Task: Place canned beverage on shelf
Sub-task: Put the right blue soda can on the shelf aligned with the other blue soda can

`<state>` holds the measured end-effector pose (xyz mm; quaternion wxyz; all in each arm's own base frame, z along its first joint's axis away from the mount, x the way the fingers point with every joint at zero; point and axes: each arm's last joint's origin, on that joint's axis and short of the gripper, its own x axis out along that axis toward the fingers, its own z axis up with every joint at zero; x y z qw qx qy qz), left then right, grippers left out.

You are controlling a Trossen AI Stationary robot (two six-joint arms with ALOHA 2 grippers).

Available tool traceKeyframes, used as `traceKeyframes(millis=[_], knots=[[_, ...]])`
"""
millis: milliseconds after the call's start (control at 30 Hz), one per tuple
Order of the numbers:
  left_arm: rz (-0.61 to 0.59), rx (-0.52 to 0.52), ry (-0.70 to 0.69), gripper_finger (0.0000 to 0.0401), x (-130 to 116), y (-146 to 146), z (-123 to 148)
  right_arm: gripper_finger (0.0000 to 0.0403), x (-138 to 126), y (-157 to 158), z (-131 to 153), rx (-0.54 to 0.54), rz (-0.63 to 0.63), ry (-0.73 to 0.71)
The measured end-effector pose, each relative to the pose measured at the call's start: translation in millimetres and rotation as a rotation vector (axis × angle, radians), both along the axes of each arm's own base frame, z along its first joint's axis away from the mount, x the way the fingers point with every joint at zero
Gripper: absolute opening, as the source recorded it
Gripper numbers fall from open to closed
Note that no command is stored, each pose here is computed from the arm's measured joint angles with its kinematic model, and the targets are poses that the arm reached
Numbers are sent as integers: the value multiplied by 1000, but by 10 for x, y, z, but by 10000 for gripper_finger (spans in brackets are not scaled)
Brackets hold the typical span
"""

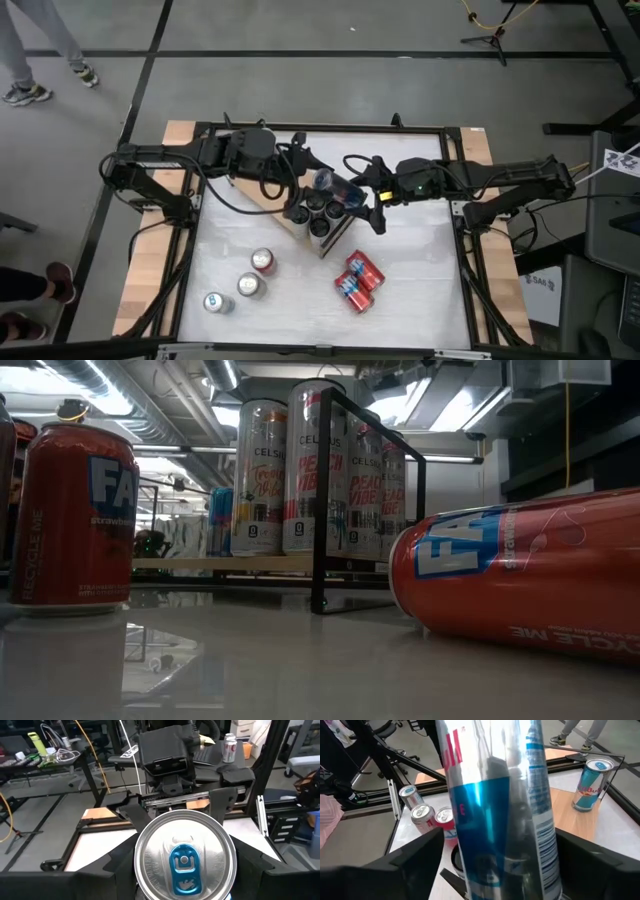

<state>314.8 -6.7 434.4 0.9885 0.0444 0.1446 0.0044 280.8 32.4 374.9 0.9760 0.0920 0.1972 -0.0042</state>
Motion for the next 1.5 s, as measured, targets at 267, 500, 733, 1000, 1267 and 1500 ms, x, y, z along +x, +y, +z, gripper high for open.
traceKeyframes(millis=[267,500,733,1000,1267,1500], knots=[[72,6,-22,217,-177,94,117,353,-214,-39,138,-59,-9,-27],[223,-14,-9,218,-522,309,248,353,-533,-101,347,-129,-84,-97],[419,-7,108,219,-906,511,246,353,-845,-174,414,-203,-180,-67],[623,-116,351,219,-1160,777,37,353,-1029,-217,436,-234,-247,-44],[753,-202,563,219,-1190,994,-200,353,-996,-213,399,-240,-241,-13],[717,-266,657,219,-1095,1075,-615,353,-975,-210,367,-246,-238,14]])
